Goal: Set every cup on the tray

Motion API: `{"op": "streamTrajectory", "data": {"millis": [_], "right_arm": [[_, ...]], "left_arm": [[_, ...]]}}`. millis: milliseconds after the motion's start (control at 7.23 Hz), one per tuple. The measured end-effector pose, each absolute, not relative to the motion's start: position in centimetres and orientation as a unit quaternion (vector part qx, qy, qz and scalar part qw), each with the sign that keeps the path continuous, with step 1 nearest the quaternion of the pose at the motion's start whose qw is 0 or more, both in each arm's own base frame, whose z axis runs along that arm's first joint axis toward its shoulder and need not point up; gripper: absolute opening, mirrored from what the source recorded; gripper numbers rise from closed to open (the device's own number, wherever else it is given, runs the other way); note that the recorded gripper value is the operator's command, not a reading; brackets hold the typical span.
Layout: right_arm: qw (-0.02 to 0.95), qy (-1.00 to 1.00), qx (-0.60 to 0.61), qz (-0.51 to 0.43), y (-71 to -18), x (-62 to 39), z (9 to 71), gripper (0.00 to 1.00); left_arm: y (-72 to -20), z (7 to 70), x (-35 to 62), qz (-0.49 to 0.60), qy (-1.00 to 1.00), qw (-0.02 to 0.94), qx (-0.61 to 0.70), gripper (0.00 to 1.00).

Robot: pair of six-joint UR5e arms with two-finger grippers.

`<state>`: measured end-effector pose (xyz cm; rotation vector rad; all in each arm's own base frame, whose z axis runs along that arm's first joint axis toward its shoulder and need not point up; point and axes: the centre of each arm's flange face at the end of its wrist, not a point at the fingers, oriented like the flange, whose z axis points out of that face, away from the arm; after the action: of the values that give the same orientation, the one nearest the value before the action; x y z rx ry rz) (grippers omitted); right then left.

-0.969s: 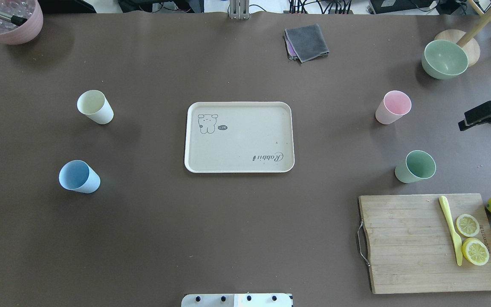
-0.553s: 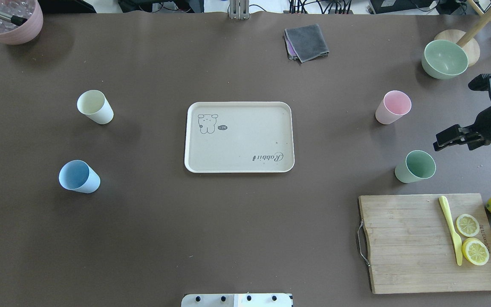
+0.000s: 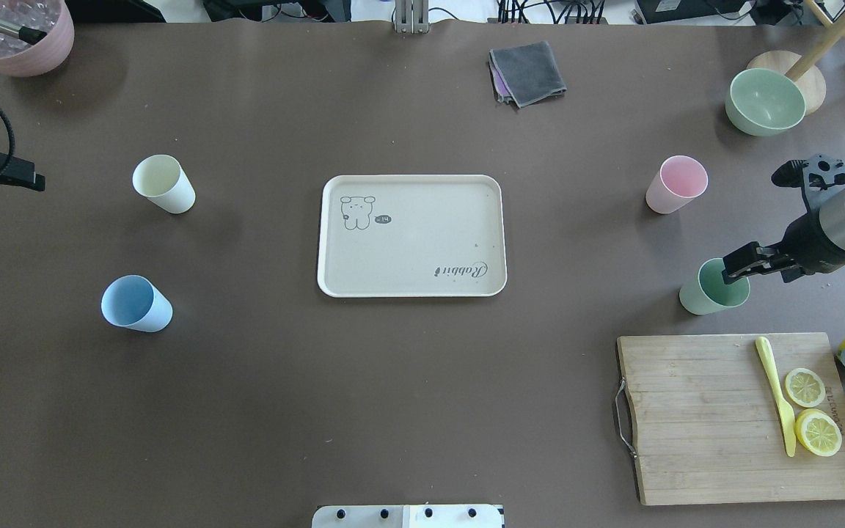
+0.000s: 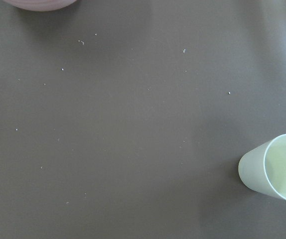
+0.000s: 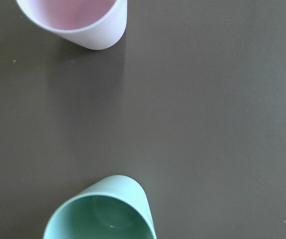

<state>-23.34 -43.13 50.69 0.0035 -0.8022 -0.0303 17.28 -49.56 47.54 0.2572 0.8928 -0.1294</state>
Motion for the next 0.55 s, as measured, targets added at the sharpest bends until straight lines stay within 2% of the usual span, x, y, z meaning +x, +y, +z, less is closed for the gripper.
{"op": "streamTrajectory", "data": {"millis": [277,415,553], "right_arm": [[0.922,-0.387,-0.003,-0.015,-43.0,-23.7,51.3,0.98],[0.923,-0.385,-0.006,-0.017,-43.0,-23.9,51.6,0.66],[0.923,-0.384,-0.009,-0.019,-42.9,-24.2,51.7,0.12]], "left_arm": [[-47.7,45.8,21.1,-0.073,0.435,0.89,0.114,0.98],[-47.1,45.4,22.4,-0.074,0.434,0.891,0.112,0.98],[-46.7,45.1,23.2,-0.072,0.435,0.891,0.112,0.98]]}}
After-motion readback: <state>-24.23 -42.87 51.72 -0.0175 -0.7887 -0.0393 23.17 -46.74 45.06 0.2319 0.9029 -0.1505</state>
